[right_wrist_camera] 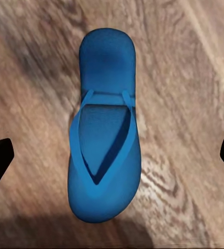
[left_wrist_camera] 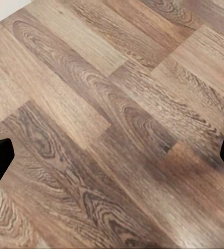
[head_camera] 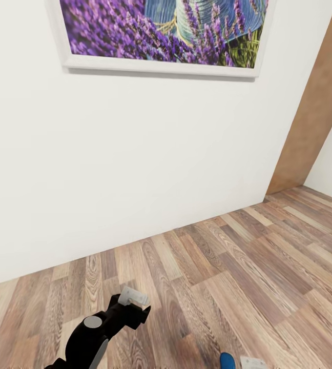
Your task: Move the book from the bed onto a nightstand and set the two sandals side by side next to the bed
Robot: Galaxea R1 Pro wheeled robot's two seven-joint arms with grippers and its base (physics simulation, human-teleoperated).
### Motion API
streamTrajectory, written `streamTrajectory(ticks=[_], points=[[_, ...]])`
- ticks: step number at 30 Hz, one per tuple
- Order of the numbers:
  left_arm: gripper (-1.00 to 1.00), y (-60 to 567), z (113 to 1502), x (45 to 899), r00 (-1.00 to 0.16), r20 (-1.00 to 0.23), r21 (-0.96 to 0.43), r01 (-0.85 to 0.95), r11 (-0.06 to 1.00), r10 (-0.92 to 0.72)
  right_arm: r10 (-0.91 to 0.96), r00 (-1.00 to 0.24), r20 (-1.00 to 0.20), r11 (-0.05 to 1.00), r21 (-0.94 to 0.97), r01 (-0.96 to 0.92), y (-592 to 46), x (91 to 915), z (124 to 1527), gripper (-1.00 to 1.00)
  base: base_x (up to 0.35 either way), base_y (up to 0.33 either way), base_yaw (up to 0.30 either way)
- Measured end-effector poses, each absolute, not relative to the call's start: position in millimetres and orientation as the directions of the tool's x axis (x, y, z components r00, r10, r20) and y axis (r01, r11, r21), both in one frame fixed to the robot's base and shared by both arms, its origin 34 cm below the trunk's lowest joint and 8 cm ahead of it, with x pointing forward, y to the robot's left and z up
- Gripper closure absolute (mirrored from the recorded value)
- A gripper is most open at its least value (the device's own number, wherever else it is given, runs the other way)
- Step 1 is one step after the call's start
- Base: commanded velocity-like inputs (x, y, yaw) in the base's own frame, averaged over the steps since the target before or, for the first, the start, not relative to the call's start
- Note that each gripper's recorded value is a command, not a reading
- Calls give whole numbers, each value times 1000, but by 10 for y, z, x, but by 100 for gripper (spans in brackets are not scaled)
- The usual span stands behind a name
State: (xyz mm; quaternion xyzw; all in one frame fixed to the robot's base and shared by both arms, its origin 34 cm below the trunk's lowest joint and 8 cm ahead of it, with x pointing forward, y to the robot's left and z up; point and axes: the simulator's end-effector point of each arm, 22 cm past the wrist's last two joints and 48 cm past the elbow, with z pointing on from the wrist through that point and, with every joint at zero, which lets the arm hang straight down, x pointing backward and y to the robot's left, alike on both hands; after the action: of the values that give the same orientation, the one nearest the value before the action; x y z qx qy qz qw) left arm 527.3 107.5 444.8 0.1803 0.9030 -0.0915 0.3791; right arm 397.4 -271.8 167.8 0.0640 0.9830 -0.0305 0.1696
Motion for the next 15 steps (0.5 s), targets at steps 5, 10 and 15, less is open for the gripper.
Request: streamTrajectory(ticks=[5,10,15], points=[[-100,1070,4359,5266,-659,-708,-39,395,918,254,113,-948,-296,990,-41,131,-2708,3888,1603,-100,0,0,0],[-100,1069,4268,5256,-671,-697,-48,394,918,252,112,-957,-267,991,-45,129,-2704,3845,1544,-100,0,0,0],[-100,1067,4191,5241,-682,-687,-54,393,918,252,112,-963,-247,991,-46,127,-2693,3810,1498,-100,0,0,0]])
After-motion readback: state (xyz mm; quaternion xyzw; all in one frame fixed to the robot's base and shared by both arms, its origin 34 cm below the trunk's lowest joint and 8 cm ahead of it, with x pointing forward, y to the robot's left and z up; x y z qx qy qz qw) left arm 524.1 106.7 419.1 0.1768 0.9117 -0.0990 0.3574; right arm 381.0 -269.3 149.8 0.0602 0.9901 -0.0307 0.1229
